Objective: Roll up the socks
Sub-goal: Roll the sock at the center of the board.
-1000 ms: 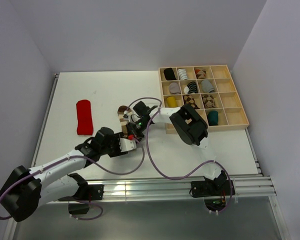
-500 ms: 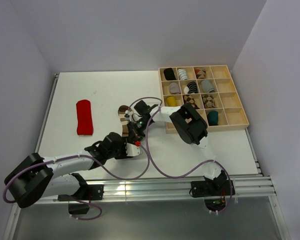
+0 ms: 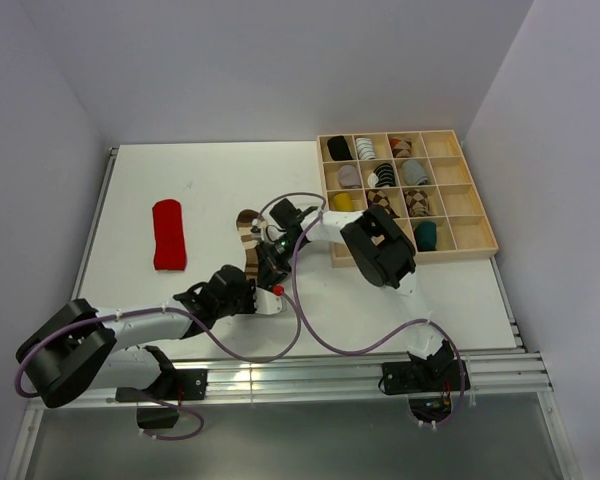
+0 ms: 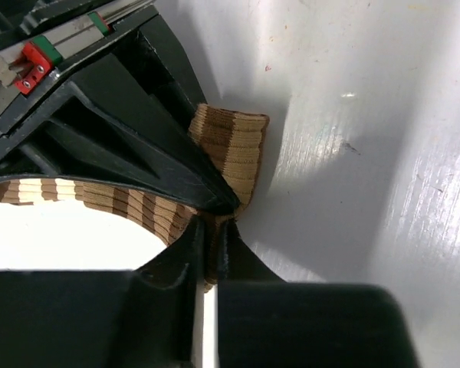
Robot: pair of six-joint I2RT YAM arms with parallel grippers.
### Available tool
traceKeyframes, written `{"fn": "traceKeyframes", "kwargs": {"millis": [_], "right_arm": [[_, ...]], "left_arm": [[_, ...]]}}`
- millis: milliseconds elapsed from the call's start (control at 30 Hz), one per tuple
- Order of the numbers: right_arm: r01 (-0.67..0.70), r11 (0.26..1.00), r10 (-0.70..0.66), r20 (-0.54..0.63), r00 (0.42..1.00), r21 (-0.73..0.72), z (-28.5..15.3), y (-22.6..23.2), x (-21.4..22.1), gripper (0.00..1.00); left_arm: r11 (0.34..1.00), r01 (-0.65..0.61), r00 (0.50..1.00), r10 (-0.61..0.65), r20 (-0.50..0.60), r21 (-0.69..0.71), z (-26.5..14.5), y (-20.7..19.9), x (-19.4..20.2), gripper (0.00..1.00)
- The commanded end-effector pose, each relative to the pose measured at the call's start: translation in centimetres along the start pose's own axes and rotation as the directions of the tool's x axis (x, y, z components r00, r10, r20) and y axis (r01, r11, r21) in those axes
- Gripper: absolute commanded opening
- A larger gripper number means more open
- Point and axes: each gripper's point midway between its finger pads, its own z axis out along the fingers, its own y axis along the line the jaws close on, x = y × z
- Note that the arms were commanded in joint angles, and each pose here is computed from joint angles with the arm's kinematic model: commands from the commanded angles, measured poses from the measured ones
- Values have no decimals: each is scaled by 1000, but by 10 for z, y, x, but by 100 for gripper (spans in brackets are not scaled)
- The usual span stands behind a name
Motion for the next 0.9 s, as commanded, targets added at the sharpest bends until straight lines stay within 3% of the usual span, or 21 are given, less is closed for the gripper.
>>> {"fn": "traceKeyframes", "kwargs": {"millis": [0, 100, 233, 467, 567, 733, 800, 867], "right_arm": [[-6, 999, 6, 5, 1000, 38, 0, -12, -3, 21], [7, 998, -10, 50, 999, 65, -7, -11, -6, 36], [40, 989, -64, 168, 984, 145, -28, -12, -17, 49], [33, 939, -162, 356, 920, 342, -81, -5, -12, 51], [-5, 933, -165, 442, 882, 360, -98, -6, -3, 51], [-9, 914, -251, 581, 774, 406, -130, -4, 11, 51], [9, 898, -323, 645, 692, 440, -152, 12, 11, 50], [44, 870, -406, 665, 627, 491, -163, 22, 20, 50]], "left_arm": [[996, 20, 999, -17, -39, 88, 3, -19, 9, 4], [990, 52, 998, -49, -27, 134, 2, -21, 2, 1], [967, 118, 993, -115, -25, 226, 0, -26, -4, 0], [899, 256, 964, -263, -31, 355, -10, -19, -6, 0], [856, 310, 947, -314, -59, 414, -13, -18, -6, 0], [770, 381, 920, -368, -131, 512, -18, -22, -4, 0], [728, 396, 913, -377, -155, 560, -16, -23, -7, 1], [645, 430, 894, -401, -199, 632, -19, -29, -11, 0]]}}
